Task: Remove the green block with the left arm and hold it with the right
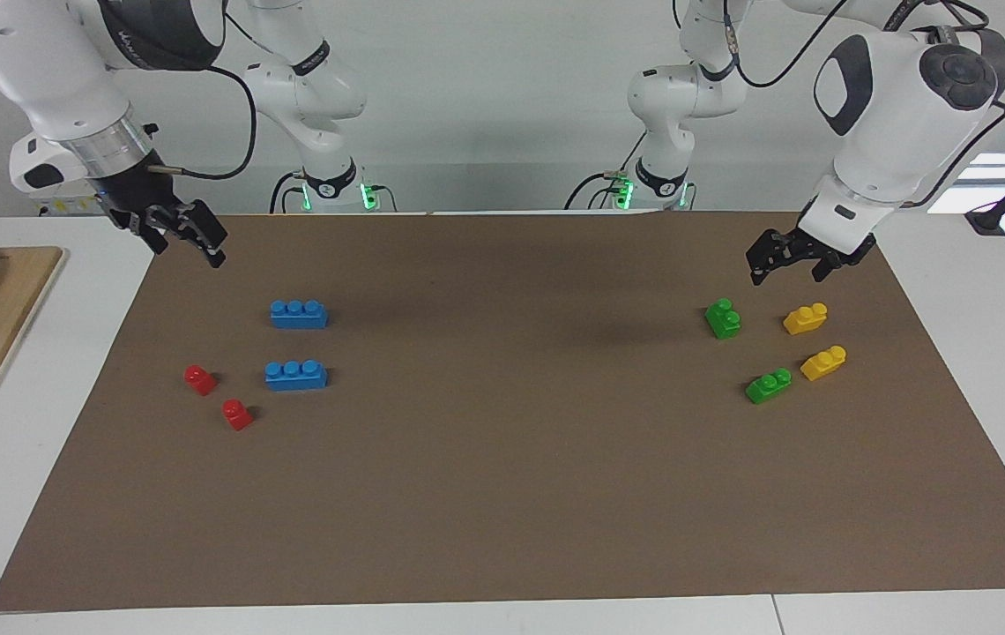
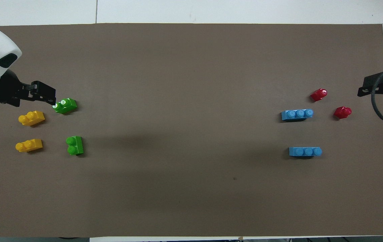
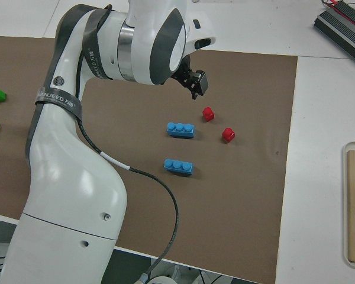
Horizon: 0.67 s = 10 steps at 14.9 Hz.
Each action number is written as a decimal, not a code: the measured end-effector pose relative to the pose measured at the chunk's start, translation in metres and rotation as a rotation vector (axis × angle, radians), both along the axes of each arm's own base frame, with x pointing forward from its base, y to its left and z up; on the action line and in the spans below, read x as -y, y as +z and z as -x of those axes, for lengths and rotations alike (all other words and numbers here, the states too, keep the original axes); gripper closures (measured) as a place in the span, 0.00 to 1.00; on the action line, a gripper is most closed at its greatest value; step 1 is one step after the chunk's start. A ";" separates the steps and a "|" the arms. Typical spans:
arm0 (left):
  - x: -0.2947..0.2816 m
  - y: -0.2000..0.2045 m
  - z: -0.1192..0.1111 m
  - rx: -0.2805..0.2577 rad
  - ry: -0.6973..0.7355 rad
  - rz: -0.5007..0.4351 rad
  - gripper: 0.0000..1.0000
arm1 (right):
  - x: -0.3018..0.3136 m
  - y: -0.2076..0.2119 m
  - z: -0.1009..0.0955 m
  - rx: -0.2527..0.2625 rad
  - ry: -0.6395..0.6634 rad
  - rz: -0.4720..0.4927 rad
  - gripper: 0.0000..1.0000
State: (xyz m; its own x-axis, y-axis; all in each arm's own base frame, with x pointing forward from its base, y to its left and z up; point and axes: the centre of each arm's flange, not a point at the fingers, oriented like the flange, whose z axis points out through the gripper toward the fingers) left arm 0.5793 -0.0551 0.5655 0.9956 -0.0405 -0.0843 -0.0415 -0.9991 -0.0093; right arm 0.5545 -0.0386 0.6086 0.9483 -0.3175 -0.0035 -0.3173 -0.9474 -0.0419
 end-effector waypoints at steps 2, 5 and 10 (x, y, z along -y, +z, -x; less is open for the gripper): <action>0.001 0.000 0.000 0.000 -0.002 0.000 0.00 | 0.000 0.000 0.000 -0.001 0.010 0.015 0.00; 0.002 0.007 0.003 0.011 -0.004 0.000 0.00 | 0.001 0.000 0.000 -0.001 0.044 0.032 0.00; 0.003 0.022 0.010 0.024 -0.006 -0.001 0.00 | 0.001 0.000 0.000 -0.001 0.083 0.035 0.00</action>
